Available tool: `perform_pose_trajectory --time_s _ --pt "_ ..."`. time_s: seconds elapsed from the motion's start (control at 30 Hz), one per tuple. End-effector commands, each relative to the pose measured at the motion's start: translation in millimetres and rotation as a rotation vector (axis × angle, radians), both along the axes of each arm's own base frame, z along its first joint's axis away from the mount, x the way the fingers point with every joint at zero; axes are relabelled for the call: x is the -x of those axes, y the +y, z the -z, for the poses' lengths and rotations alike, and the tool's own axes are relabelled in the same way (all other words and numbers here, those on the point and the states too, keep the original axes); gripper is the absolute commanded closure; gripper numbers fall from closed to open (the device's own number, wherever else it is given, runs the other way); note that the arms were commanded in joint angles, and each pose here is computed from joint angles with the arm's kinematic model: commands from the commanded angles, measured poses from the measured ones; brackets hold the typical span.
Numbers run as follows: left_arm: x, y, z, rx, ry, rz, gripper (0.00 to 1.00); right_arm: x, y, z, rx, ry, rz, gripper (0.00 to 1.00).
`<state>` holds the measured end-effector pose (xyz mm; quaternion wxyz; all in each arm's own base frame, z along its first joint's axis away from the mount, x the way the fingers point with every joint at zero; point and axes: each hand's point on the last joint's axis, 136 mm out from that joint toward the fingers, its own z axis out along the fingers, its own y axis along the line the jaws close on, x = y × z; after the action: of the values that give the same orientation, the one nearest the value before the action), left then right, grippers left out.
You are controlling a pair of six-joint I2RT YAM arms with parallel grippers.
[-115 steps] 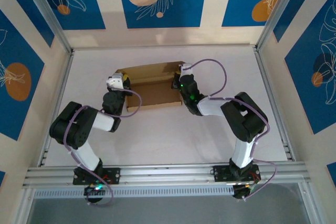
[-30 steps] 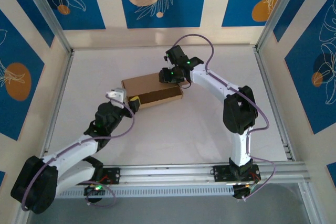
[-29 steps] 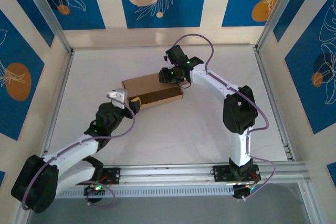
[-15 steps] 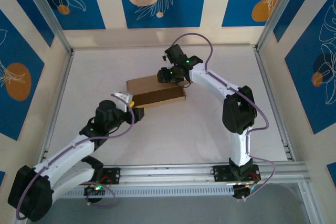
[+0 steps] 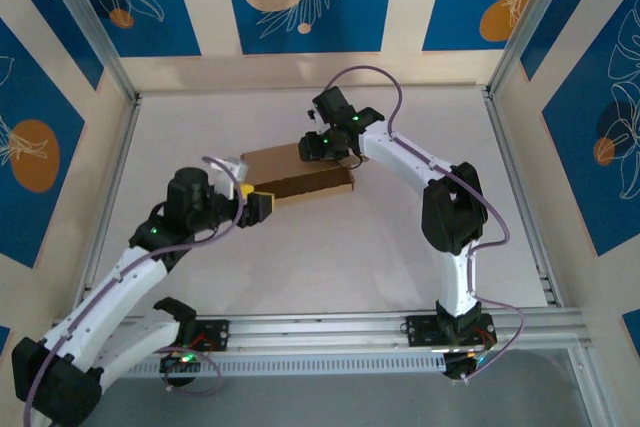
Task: Fold the paper box
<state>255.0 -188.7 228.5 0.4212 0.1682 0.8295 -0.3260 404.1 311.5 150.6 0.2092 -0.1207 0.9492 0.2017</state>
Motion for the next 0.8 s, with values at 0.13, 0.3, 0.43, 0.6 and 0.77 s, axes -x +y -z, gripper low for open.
perform_pose_trajectory --time_s 0.13,0.3,0.43,0.6,0.77 --pt "-15.7 -4.9 -22.8 0.148 0.233 -0.005 0.29 17.2 3.3 28.0 0.026 0.062 -0.034 0.53" --pt "-66.2 32.0 18.3 0.171 0.464 -0.241 0.33 31.4 6.6 53.5 0.035 0.102 -0.029 0.53" --pt "-91.0 49.1 62.8 0.097 0.528 -0.379 0.30 46.5 16.2 71.8 0.045 0.151 -0.060 0.53" --pt "-112.2 75.3 90.9 -0.039 0.502 -0.497 0.30 36.9 3.6 33.5 0.020 0.064 -0.058 0.52" --pt "-131.2 86.8 100.7 -0.110 0.456 -0.509 0.31 16.7 -29.0 10.7 0.011 0.040 -0.048 0.51"
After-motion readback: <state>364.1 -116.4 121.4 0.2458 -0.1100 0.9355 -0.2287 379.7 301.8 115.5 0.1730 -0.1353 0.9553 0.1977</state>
